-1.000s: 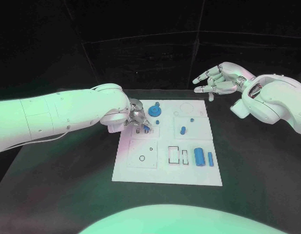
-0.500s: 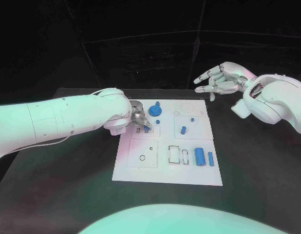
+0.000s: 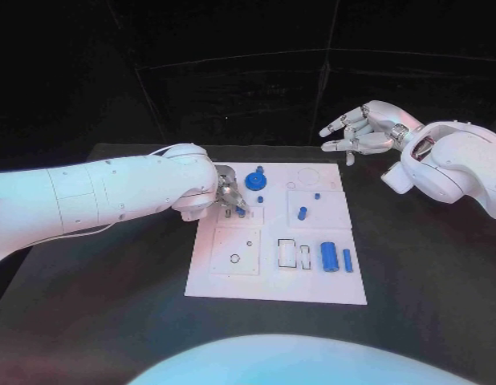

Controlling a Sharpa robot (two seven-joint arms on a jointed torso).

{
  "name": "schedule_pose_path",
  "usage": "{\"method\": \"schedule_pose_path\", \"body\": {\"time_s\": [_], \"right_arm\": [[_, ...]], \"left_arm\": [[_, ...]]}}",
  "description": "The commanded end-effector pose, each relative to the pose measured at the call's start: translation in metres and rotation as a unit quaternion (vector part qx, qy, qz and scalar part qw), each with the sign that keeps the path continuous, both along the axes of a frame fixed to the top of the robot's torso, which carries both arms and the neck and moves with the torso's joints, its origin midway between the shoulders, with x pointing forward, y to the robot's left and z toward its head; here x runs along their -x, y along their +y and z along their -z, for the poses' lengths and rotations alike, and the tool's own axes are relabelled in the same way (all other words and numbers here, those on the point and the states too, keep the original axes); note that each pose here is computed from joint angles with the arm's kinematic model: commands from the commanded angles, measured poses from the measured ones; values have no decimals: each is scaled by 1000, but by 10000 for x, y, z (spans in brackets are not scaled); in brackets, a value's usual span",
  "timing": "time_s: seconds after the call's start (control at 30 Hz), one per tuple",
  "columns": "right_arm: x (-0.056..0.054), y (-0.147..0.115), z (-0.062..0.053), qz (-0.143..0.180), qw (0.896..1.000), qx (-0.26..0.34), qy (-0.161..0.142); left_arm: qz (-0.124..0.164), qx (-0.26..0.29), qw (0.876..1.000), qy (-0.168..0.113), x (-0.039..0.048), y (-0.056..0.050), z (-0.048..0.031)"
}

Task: Assemble the parts on the task board

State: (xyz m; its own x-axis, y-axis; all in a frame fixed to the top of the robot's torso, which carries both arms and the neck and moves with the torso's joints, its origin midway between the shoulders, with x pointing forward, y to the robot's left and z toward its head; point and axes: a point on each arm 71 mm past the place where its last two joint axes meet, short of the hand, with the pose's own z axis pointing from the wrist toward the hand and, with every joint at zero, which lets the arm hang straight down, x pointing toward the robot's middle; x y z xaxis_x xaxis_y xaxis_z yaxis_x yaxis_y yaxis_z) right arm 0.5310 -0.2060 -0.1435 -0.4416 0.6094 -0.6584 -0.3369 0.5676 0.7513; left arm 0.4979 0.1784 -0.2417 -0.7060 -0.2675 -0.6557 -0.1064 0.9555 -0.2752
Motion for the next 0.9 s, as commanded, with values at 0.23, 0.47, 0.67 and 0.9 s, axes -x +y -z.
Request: {"method": "schedule_pose_path", "body": {"time_s": [0.23, 0.47, 0.67, 0.9], "right_arm": [[-3, 15, -15, -5, 1000, 0, -1], [-4, 15, -14, -4, 1000, 1, -2], [-7, 19, -13, -3, 1000, 3, -3], [-11, 17, -11, -1, 1000, 5, -3]], "left_arm": [[17, -26, 999, 19, 22, 5, 33], [20, -31, 999, 25, 26, 11, 40], [26, -33, 999, 30, 35, -12, 45], [26, -33, 999, 32, 39, -7, 47]]}}
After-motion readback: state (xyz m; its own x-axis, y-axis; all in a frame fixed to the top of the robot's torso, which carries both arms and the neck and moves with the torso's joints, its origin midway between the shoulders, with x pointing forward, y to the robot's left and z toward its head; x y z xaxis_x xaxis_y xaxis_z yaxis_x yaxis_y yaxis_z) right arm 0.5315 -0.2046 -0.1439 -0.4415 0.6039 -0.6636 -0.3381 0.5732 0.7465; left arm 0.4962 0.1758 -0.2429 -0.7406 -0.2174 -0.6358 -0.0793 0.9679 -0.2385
